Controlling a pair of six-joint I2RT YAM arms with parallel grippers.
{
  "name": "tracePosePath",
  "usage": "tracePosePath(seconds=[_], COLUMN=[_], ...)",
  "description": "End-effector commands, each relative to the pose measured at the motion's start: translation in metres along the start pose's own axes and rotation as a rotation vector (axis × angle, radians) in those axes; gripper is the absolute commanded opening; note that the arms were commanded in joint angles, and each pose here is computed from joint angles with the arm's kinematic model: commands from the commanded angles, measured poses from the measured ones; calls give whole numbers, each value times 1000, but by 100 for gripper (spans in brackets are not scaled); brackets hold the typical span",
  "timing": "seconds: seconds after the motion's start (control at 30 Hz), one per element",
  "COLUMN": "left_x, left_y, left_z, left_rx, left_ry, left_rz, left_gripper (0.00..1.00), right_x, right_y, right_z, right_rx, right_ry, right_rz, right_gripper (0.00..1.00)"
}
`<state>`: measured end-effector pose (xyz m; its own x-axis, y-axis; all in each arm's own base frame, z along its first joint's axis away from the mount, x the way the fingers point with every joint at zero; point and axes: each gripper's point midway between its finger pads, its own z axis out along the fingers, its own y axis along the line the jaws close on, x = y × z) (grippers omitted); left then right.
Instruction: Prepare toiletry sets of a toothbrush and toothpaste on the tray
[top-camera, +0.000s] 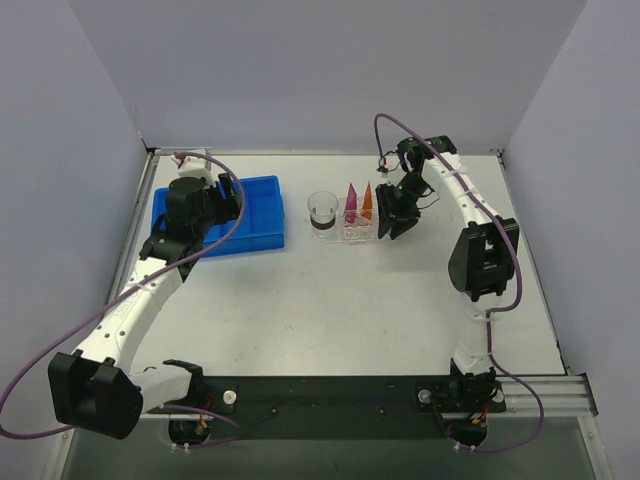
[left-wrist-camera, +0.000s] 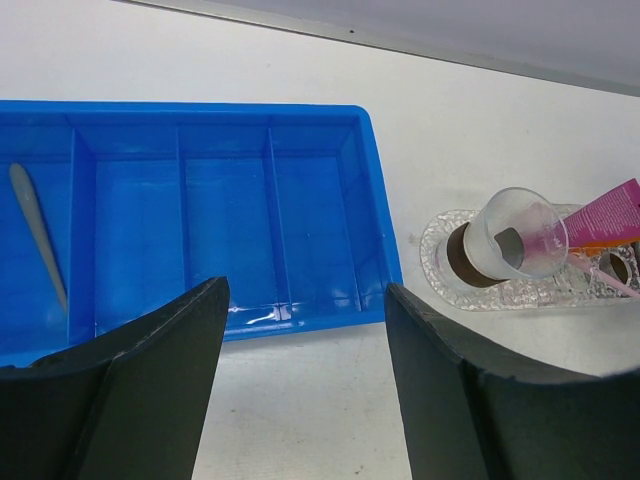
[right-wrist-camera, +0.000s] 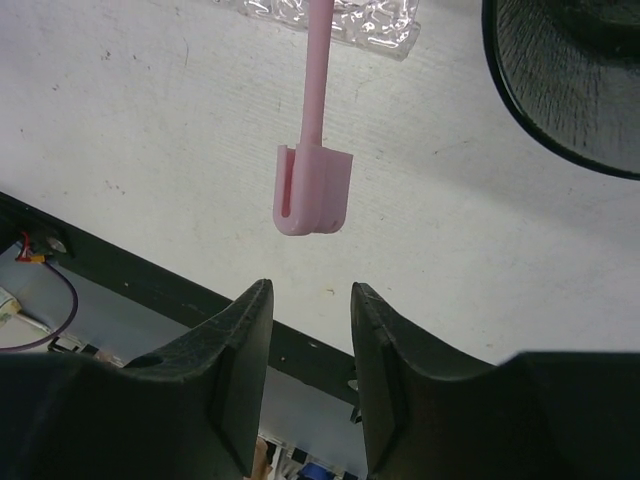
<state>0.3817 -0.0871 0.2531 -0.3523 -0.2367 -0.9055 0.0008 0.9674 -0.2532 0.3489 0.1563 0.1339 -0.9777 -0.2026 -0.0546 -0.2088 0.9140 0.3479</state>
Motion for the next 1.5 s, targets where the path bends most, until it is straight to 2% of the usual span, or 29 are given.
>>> tracePosePath(seconds=[0.0, 0.23, 0.37, 0.4, 0.53, 0.67, 0.73, 0.77, 0.8, 0.93, 1.2, 1.47], left_x=[-29, -28, -24, -14, 5, 15, 22, 15, 18, 10, 35, 44], left_y=[-2, 4, 20, 30, 59, 87, 120, 131, 142, 184, 212, 213], left_z=[-12, -15, -17, -20, -33, -33, -28, -28, -23, -11, 46, 104], left_rx=[1, -26, -109, -157, -270, -369, -481, -518, -553, -648, -582, -450], left_ry=[-78, -78, -57, -11, 44, 84, 133, 127, 145, 146, 268, 288], left_rz=[-16, -20, -21, -20, -44, -38, -60, -67, -66, -37, -21, 23], left_gripper=[73, 73, 73, 73, 72, 66, 65, 62, 54, 42, 30, 33], right_x=[-2, -7, -21, -24, -38, -49, -49, -50, -49, -50, -50, -50], right_y=[0, 2, 0, 0, 4, 9, 7, 8, 8, 7, 10, 12], right_z=[-7, -16, -35, -40, -66, -96, -102, -108, -111, -120, -144, -147], right_rx=[23, 32, 79, 86, 118, 141, 158, 160, 164, 179, 193, 181], right_ry=[-9, -58, -182, -210, -357, -505, -533, -558, -567, -595, -685, -707], right_rz=[-6, -27, -49, -51, -58, -48, -44, -43, -45, -49, -49, -28], right_gripper=[35, 41, 41, 41, 42, 42, 42, 42, 42, 42, 42, 42])
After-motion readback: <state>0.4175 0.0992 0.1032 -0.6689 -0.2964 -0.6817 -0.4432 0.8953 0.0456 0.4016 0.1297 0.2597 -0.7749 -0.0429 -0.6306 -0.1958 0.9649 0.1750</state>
